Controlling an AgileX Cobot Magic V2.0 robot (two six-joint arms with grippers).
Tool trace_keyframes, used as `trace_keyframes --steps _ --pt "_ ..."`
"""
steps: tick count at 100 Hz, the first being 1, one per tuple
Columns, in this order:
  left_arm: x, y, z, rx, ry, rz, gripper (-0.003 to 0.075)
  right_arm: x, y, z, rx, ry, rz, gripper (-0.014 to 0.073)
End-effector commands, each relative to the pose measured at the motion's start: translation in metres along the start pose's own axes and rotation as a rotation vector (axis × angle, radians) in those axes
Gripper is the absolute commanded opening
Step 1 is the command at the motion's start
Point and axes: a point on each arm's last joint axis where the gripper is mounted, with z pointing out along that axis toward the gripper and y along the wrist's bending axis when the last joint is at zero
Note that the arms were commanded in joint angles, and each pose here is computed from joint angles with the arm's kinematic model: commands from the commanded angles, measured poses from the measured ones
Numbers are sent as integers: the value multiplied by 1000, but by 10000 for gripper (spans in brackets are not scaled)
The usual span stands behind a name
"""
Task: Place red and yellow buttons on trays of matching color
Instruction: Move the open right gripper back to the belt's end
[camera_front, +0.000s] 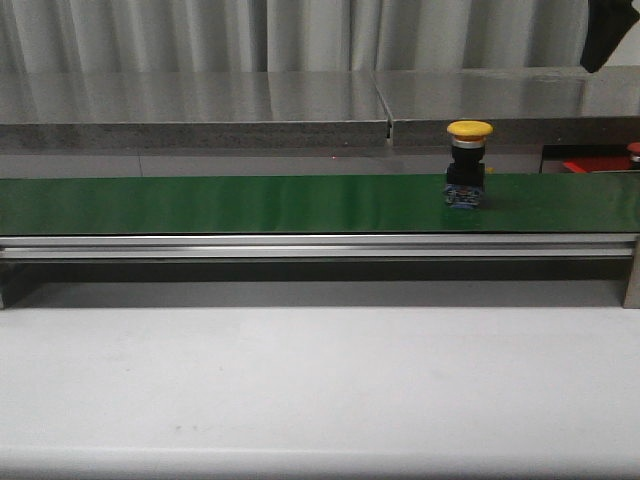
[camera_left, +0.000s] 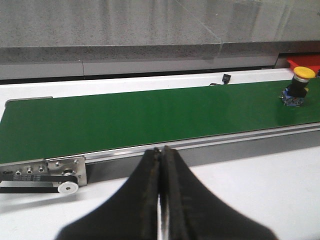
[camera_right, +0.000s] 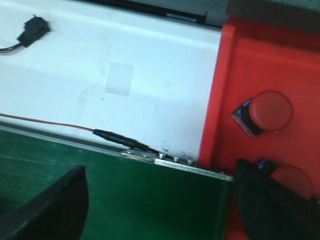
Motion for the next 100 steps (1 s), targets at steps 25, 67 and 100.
trace_keyframes --steps 25,67,100 --pt "-14 -1 -2 2 -88 -17 -19 11 15 -59 72 28 3 575" --pt "-14 -1 -2 2 -88 -17 -19 85 32 -59 53 62 42 542" --pt "-14 -1 -2 2 -88 -17 -19 124 43 -48 19 84 46 545"
